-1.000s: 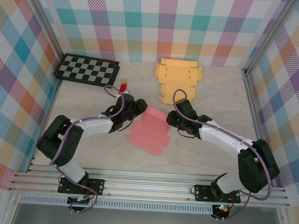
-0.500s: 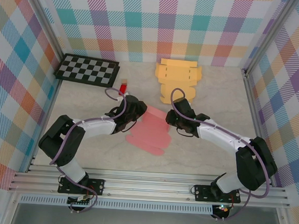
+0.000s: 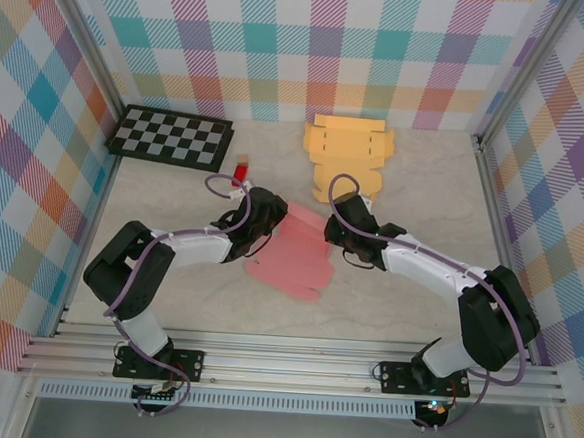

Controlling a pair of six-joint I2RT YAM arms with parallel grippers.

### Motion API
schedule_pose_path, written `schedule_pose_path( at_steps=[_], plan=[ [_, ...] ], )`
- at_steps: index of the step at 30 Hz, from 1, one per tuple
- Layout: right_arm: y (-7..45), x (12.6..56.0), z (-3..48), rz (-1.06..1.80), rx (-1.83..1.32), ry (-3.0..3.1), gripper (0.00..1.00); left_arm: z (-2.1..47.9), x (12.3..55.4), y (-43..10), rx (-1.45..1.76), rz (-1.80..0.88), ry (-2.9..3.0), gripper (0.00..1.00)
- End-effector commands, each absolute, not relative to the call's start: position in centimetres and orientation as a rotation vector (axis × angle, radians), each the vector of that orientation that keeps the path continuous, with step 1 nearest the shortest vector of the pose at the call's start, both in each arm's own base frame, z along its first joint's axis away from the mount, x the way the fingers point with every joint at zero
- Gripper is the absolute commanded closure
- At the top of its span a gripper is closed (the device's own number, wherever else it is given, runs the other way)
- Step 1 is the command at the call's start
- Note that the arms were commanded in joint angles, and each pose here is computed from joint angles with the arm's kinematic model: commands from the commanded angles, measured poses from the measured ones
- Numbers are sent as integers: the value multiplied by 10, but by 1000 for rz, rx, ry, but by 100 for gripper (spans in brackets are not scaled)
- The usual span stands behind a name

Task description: Fold the paper box

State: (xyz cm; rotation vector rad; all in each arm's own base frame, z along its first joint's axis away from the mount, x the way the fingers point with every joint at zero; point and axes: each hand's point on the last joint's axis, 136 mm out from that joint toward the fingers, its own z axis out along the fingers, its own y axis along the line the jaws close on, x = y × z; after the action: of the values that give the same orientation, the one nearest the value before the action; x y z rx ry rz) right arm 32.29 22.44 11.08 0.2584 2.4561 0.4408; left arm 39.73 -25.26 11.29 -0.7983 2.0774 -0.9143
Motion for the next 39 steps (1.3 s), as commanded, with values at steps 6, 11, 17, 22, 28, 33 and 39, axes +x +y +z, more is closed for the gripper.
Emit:
schedule_pose_path(
  at_steps=[6, 11, 17, 22, 28, 33, 39],
  plan=[
    [204, 270, 63, 269, 208, 2657, 77, 63, 350, -243, -731, -722, 2381, 88],
    [194, 273, 67, 215, 230, 2627, 76, 79, 340, -202, -745, -626, 2414, 67],
    [192, 271, 64, 221, 259, 2620, 76, 82, 282, -147, -691, -423, 2500, 63],
    [195, 269, 63, 220, 243, 2625, 77, 59, 232, -135, -692, -442, 2606, 63],
    [191, 267, 60, 182, 258, 2640, 75, 45, 194, -154, -672, -601, 2671, 60],
    [184, 267, 49, 74, 253, 2667, 75, 46, 182, -158, -664, -630, 2670, 51],
    [180, 265, 47, 66, 273, 2662, 75, 48, 186, -179, -743, -796, 2549, 40]
  ],
)
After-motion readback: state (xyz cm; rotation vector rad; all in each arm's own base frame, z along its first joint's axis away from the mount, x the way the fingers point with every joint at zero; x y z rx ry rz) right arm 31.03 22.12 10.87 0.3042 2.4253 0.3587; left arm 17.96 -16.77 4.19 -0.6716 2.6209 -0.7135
